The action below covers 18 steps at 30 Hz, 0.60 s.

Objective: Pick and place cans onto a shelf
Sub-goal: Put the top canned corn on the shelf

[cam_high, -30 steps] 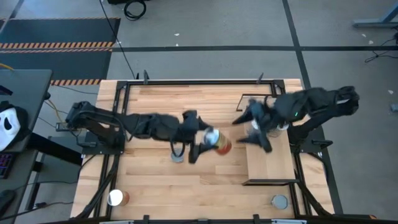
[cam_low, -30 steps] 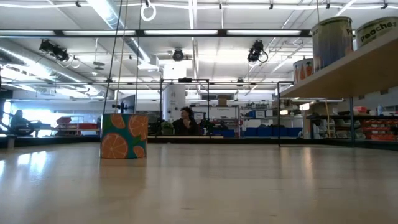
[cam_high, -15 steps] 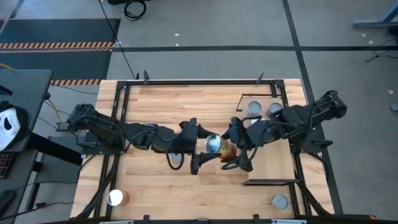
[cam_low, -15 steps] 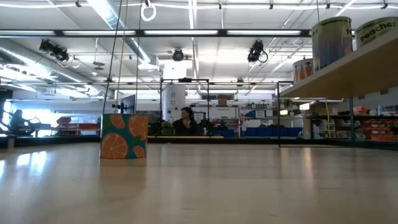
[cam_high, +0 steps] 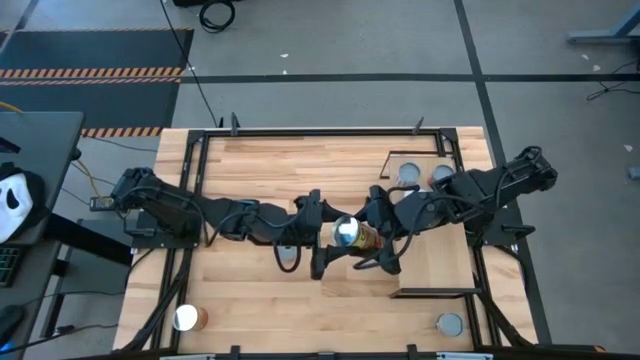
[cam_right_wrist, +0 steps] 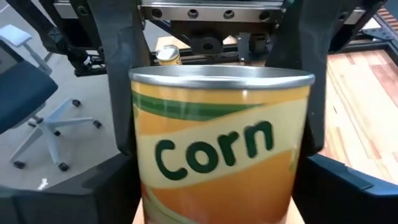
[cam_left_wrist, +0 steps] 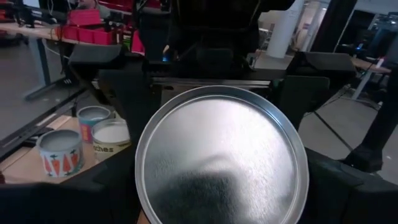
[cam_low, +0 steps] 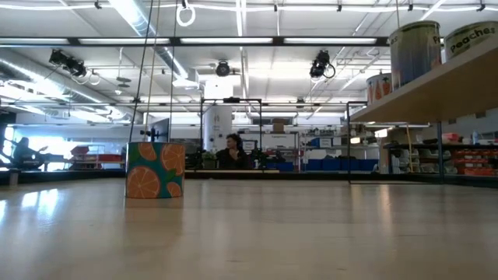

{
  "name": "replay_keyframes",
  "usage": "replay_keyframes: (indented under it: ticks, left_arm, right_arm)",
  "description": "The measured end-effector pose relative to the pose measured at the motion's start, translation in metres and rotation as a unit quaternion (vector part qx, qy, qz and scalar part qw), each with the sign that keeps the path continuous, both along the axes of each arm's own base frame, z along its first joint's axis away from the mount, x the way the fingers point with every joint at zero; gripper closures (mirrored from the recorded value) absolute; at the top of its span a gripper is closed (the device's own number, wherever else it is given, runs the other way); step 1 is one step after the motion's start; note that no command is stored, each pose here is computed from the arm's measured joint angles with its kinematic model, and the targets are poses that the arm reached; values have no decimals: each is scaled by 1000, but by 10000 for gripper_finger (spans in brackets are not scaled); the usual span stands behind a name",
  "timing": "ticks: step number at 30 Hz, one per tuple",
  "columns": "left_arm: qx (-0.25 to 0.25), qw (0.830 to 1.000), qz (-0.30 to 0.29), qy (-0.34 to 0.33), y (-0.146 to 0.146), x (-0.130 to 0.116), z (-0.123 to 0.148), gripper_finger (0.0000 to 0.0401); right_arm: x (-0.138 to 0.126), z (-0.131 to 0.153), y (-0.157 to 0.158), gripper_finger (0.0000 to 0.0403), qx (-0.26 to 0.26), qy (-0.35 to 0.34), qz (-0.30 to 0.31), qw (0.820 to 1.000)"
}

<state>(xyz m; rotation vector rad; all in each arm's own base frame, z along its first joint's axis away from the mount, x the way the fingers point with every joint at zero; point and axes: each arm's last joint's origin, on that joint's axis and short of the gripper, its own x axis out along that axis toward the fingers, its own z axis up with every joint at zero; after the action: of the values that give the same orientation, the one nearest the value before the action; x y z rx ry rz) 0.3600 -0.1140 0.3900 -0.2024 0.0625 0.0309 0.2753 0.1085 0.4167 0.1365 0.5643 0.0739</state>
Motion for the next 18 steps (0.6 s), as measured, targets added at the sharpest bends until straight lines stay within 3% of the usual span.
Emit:
replay_keyframes:
  ticks: [6, 13, 18]
  left_arm:
    - [-18, 1000, 6, 5, 0, 0, -1, 74]
    - [-21, 1000, 15, 9, 1, -1, -2, 47]
    - [-38, 997, -68, -21, -1, -17, 19, 49]
  right_arm:
    - [1, 0, -3, 107, 4, 3, 0, 1000]
    - [-9, -5, 4, 98, -49, 27, 0, 998]
    - [-31, -6, 16, 94, -82, 56, 26, 995]
